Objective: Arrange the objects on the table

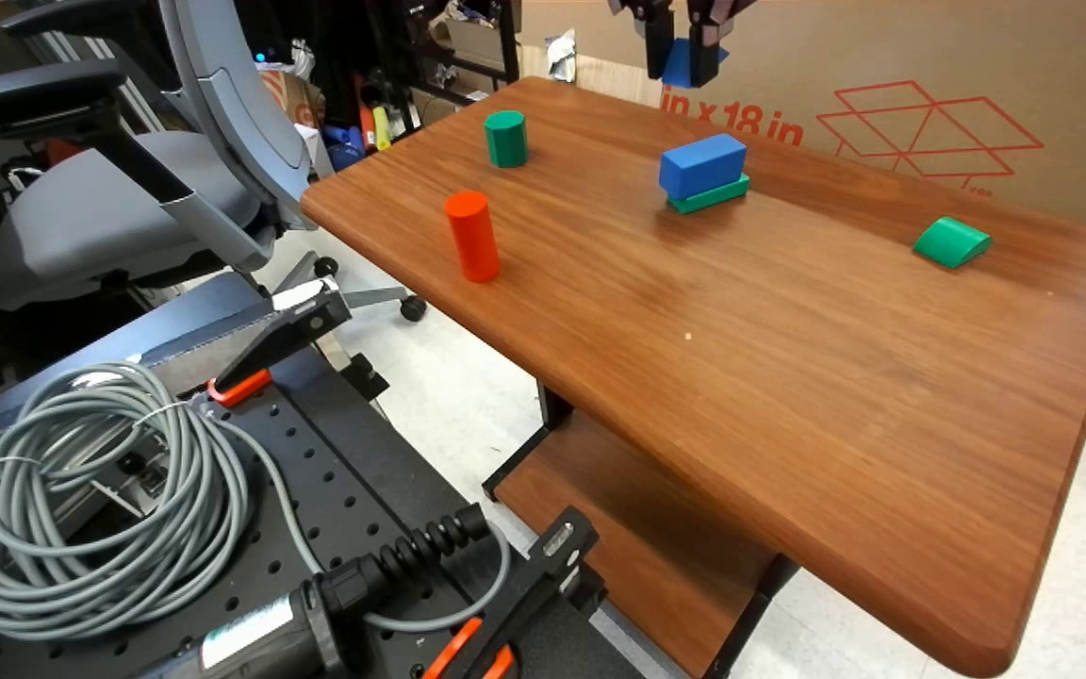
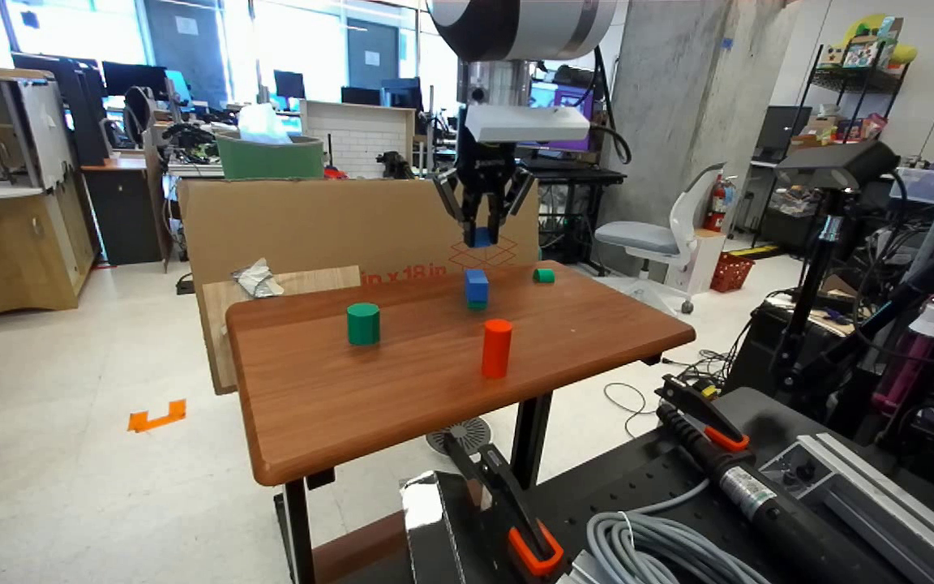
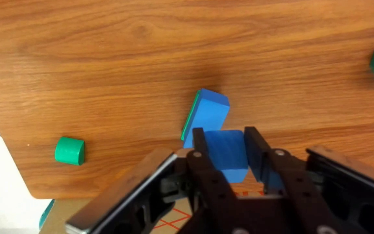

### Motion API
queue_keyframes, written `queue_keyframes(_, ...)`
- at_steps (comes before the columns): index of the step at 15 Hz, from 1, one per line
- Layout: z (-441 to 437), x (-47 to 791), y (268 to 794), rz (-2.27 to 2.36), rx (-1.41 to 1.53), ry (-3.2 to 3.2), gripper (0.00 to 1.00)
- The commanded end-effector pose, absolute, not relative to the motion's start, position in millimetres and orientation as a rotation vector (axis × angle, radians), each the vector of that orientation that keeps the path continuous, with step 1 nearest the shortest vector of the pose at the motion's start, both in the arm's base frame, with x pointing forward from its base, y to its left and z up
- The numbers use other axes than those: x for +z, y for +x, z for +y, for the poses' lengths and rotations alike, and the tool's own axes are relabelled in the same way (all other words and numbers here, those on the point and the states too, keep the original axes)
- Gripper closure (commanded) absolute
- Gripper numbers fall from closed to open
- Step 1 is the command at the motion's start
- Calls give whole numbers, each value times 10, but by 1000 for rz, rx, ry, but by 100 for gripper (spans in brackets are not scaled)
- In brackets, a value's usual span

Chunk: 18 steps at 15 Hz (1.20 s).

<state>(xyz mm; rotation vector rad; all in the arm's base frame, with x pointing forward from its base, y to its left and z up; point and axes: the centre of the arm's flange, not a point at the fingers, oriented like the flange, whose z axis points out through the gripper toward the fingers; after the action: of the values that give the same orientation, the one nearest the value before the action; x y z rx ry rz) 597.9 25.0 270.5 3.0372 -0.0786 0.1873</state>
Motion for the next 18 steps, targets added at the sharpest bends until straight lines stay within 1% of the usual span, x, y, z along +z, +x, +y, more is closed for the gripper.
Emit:
queue_keyframes(1,243,2588,6146,-136,146,3038,92)
queue_keyframes(14,180,2350,6298,-214,-14,3055,92)
queue_keyframes(18,171,2293,6361,-220,-23,3056,92)
